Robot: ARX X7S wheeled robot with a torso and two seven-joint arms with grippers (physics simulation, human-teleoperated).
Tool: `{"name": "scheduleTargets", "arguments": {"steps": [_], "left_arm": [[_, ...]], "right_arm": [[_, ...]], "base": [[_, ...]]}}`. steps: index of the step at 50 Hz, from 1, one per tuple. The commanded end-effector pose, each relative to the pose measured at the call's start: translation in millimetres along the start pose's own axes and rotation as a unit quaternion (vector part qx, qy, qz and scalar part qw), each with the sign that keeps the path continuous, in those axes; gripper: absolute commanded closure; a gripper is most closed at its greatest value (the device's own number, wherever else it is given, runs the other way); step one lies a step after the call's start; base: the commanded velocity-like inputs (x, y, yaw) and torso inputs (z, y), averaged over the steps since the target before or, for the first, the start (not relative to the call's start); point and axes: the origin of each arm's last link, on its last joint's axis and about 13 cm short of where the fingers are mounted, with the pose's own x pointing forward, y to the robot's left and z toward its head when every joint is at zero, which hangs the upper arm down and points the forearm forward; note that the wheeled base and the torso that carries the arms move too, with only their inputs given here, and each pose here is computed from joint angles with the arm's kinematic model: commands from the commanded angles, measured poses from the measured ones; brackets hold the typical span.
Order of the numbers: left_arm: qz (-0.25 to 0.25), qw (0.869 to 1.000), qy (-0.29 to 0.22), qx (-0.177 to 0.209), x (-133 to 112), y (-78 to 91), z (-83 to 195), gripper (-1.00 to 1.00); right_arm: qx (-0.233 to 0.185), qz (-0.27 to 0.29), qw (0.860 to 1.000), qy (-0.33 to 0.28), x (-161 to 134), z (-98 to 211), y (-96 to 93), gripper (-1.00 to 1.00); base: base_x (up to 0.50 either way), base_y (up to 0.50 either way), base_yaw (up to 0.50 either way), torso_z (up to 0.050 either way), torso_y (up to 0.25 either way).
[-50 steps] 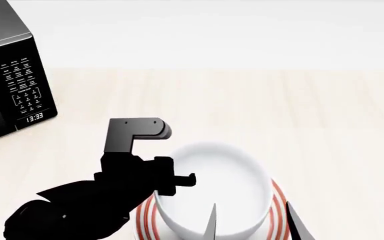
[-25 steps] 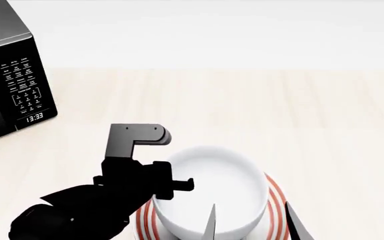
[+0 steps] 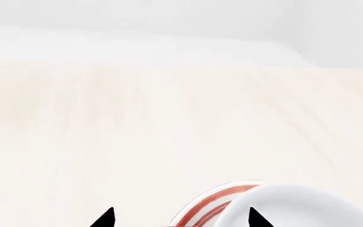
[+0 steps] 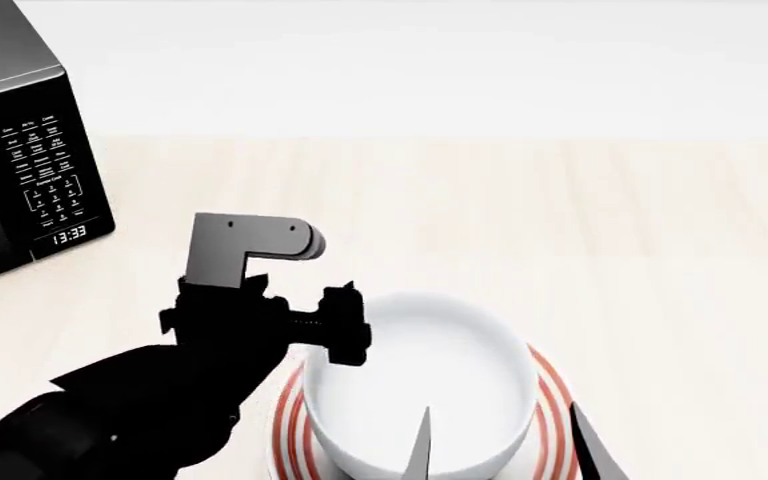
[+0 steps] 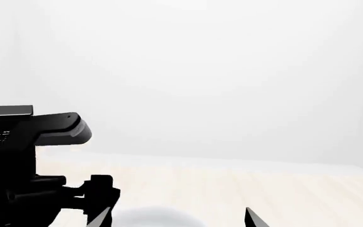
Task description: Pick up the white bowl and put it on the plate.
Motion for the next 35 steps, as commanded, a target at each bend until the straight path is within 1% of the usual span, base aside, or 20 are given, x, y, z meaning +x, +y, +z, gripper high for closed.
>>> {"name": "scheduleTargets", "arguments": {"steps": [1, 2, 5, 7, 8, 9, 10, 11, 12, 15, 16, 17, 18, 22, 24, 25, 27, 29, 32, 35], "left_arm": [[0.028, 0.992, -0.109, 0.049, -32.2, 2.7, 23.3, -1.00], [0.033, 0.989, -0.130, 0.063, -38.9, 3.2, 25.2, -1.00], [0.043, 0.982, -0.167, 0.073, -54.4, 4.8, 29.6, -1.00], [0.054, 0.975, -0.199, 0.082, -66.4, 6.0, 32.7, -1.00], [0.066, 0.968, -0.224, 0.096, -75.1, 6.9, 34.1, -1.00], [0.062, 0.970, -0.221, 0.084, -78.3, 7.3, 33.7, -1.00], [0.070, 0.962, -0.243, 0.106, -84.8, 9.0, 31.5, -1.00], [0.075, 0.958, -0.251, 0.115, -87.4, 9.6, 29.9, -1.00], [0.089, 0.949, -0.272, 0.131, -93.5, 11.5, 27.0, -1.00], [0.102, 0.944, -0.280, 0.142, -100.4, 14.5, 22.3, -1.00], [0.114, 0.939, -0.290, 0.150, -105.4, 16.8, 19.8, -1.00], [0.126, 0.934, -0.301, 0.146, -109.7, 18.8, 18.6, -1.00], [0.132, 0.928, -0.310, 0.161, -113.1, 20.0, 17.2, -1.00], [0.149, 0.919, -0.329, 0.161, -127.8, 24.2, 10.2, -1.00], [0.162, 0.911, -0.342, 0.165, -137.4, 25.8, 6.1, -1.00], [0.162, 0.911, -0.342, 0.165, -140.1, 26.0, 4.4, -1.00], [0.175, 0.903, -0.353, 0.169, -146.7, 27.5, -0.1, -1.00], [0.180, 0.903, -0.354, 0.164, -155.4, 28.8, -6.1, -1.00], [0.189, 0.896, -0.366, 0.167, -166.7, 28.5, -10.8, -1.00], [0.190, 0.893, -0.372, 0.169, -173.5, 26.8, -14.4, -1.00]], "right_arm": [[0.000, 0.000, 1.000, -0.001, 0.1, 0.7, 0.0, -1.00], [0.000, -0.001, 1.000, -0.003, -0.1, 1.8, -0.2, -1.00], [-0.001, -0.005, 1.000, -0.009, 0.0, 5.0, -1.0, -1.00], [-0.003, -0.010, 1.000, -0.017, -0.4, 9.8, -2.1, -1.00], [-0.003, -0.014, 1.000, -0.023, -0.9, 14.1, -3.4, -1.00], [-0.003, -0.015, 1.000, -0.026, -1.1, 15.9, -3.8, -1.00], [-0.005, -0.018, 0.999, -0.033, -1.6, 20.0, -4.8, -1.00], [-0.005, -0.018, 0.999, -0.035, -2.0, 21.7, -5.2, -1.00], [-0.006, -0.020, 0.999, -0.041, -2.7, 25.2, -6.0, -1.00], [-0.007, -0.023, 0.998, -0.049, -4.6, 30.2, -6.4, -1.00], [-0.008, -0.024, 0.998, -0.055, -5.5, 33.5, -6.9, -1.00], [-0.007, -0.025, 0.998, -0.058, -6.3, 36.3, -7.2, -1.00], [-0.008, -0.026, 0.998, -0.061, -6.8, 38.4, -7.3, -1.00], [-0.008, -0.023, 0.997, -0.071, -9.1, 44.3, -5.9, -1.00], [-0.009, -0.021, 0.997, -0.075, -10.3, 46.9, -5.3, -1.00], [-0.009, -0.021, 0.997, -0.077, -10.6, 47.7, -5.1, -1.00], [-0.010, -0.020, 0.996, -0.081, -11.8, 50.9, -4.3, -1.00], [-0.010, -0.017, 0.996, -0.089, -13.3, 55.5, -3.3, -1.00], [-0.011, -0.015, 0.995, -0.097, -15.2, 60.4, -2.5, -1.00], [-0.012, -0.014, 0.994, -0.103, -16.5, 63.6, -2.1, -1.00]], "base": [[0.00, 0.00, 0.00, 0.000, 0.000], [0.00, 0.00, 0.00, 0.000, 0.000], [0.00, 0.00, 0.00, 0.000, 0.000], [0.00, 0.00, 0.00, 0.000, 0.000], [0.00, 0.00, 0.00, 0.000, 0.000], [0.00, 0.00, 0.00, 0.000, 0.000], [0.00, 0.00, 0.00, 0.000, 0.000], [0.00, 0.00, 0.00, 0.000, 0.000], [0.00, 0.00, 0.00, 0.000, 0.000], [0.00, 0.00, 0.00, 0.000, 0.000], [0.00, 0.00, 0.00, 0.000, 0.000], [0.00, 0.00, 0.00, 0.000, 0.000], [0.00, 0.00, 0.00, 0.000, 0.000], [0.00, 0.00, 0.00, 0.000, 0.000], [0.00, 0.00, 0.00, 0.000, 0.000], [0.00, 0.00, 0.00, 0.000, 0.000], [0.00, 0.00, 0.00, 0.000, 0.000], [0.00, 0.00, 0.00, 0.000, 0.000], [0.00, 0.00, 0.00, 0.000, 0.000], [0.00, 0.00, 0.00, 0.000, 0.000]]}}
